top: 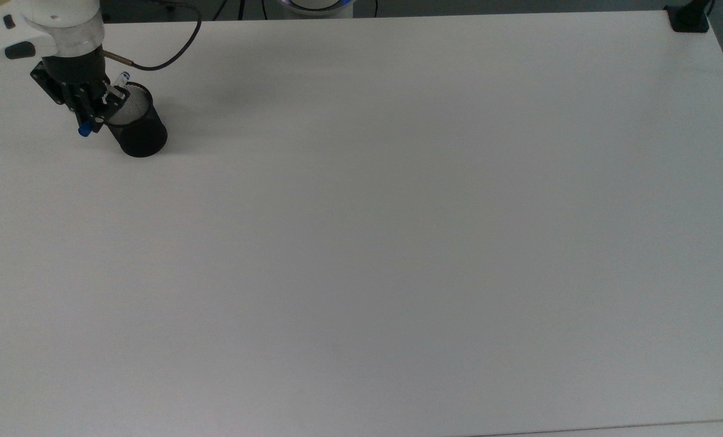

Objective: Insert the marker
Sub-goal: 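Lower the marker into the pen cup and open the gripper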

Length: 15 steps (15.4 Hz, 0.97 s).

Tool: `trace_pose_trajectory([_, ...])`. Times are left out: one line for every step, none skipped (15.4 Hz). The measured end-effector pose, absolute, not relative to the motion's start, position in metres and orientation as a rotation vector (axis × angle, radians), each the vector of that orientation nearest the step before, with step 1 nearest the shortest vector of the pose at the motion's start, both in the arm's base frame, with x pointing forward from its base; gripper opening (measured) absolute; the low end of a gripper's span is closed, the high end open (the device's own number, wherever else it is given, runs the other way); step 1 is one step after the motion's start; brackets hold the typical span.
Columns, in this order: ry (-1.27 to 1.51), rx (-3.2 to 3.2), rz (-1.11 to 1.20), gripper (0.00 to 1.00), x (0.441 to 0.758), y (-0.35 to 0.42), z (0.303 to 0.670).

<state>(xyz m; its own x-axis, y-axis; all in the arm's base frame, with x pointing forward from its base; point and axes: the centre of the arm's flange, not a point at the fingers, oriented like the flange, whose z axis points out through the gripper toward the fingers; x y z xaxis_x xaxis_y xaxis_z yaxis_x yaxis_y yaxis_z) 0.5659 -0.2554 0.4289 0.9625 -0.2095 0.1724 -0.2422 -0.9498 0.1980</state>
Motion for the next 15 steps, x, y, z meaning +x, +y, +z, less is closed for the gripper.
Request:
trace_pose_trajectory([-0.345,2.891,0.235,0.18,0.567,-0.256,0.430])
trace_pose_trajectory([-0.347,2.890,0.238,0.18,0.567,-0.256,0.431])
trace_pose_trajectory([-0.348,2.890,0.240,0.18,0.566,-0.256,0.432])
trace_pose_trajectory([-0.349,2.890,0.243,0.18,0.566,-0.257,0.433])
trace_pose_trajectory([-0.351,2.889,0.248,0.18,0.565,-0.257,0.435])
trace_pose_trajectory([-0.354,2.889,0.255,0.18,0.565,-0.258,0.438])
trace_pose_trajectory([-0.357,2.887,0.266,0.18,0.564,-0.258,0.442])
trace_pose_trajectory([-0.368,2.890,0.287,0.18,0.564,-0.259,0.448])
trace_pose_trajectory([-0.382,2.898,0.307,0.18,0.564,-0.259,0.453])
trace_pose_trajectory([-0.386,2.901,0.313,0.18,0.565,-0.258,0.454])
trace_pose_trajectory([-0.384,2.903,0.311,0.18,0.565,-0.257,0.453])
trace_pose_trajectory([-0.380,2.906,0.307,0.18,0.566,-0.255,0.451])
trace_pose_trajectory([-0.378,2.905,0.311,0.18,0.567,-0.253,0.450])
trace_pose_trajectory([-0.379,2.899,0.337,0.18,0.570,-0.253,0.449])
trace_pose_trajectory([-0.384,2.893,0.355,0.18,0.571,-0.253,0.449])
